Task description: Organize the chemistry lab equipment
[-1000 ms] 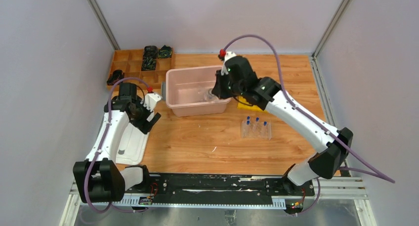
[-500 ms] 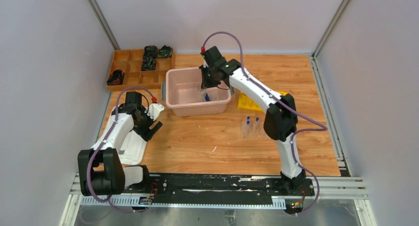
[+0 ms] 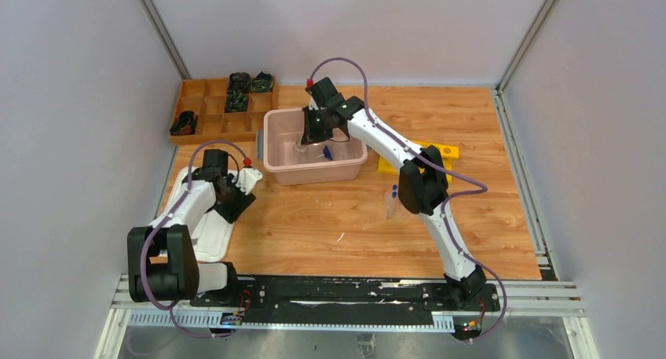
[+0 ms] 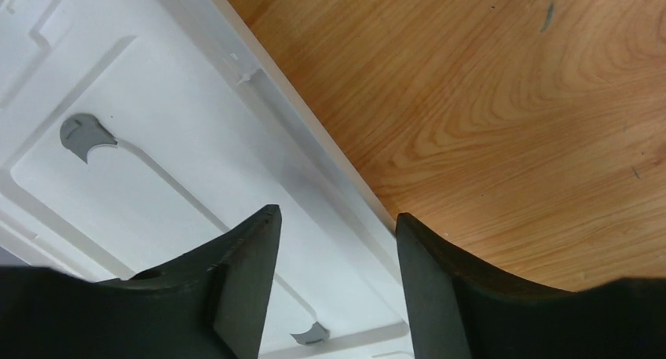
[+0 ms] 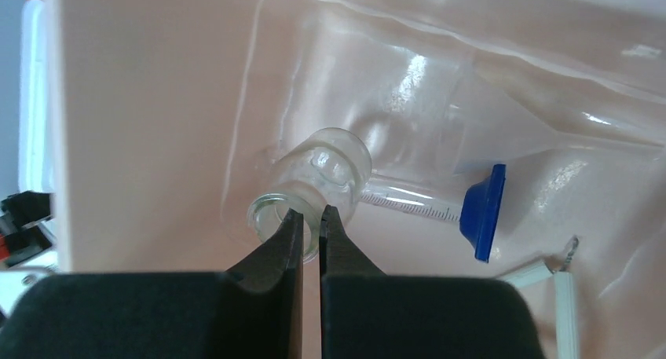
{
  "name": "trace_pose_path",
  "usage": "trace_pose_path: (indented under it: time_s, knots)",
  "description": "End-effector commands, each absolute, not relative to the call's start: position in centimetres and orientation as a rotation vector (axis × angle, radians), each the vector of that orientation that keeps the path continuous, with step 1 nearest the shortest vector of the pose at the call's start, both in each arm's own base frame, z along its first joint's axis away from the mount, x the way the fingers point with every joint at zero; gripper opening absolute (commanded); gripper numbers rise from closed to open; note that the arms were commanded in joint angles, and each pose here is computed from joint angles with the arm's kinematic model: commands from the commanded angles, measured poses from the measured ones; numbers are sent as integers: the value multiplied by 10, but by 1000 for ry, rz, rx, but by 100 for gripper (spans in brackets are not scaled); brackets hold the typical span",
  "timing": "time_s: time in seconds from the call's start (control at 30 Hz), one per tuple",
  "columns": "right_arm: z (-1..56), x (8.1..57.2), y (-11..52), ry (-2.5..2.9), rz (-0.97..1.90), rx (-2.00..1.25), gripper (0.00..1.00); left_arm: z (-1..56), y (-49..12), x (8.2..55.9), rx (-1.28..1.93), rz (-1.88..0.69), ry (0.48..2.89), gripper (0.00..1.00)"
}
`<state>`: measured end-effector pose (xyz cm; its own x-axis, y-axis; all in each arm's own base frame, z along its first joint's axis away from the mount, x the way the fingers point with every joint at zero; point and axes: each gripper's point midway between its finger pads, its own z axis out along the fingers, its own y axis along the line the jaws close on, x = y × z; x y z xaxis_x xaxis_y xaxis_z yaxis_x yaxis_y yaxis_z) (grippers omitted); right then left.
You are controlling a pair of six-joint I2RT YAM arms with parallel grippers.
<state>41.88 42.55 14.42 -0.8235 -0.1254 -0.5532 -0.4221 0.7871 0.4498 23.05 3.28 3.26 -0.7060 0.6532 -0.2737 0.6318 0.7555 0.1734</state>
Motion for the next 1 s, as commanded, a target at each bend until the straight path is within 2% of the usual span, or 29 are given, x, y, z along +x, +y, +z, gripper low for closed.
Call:
trace_pose_path:
  time_s: [0.0,0.13,0.4,0.6,0.77,0.97]
  knots:
    - [130,415,432,2509,797,-386,8,26,35,235,1000,100,2635,59]
    - [146,418,424,2465,755,-382,33,27,31,237,991,72,2627,49]
    - [218,413,413,2301,772,-401,59,29,27,234,987,33,2633,21]
    - [270,395,398,2182,801,-431,65,34,26,228,997,29,2631,0]
    - [296,372,379,2097,812,-477,67,53,22,223,1017,18,2599,0]
    - [301,344,370,2049,863,-606,67,100,17,208,1096,15,2524,0]
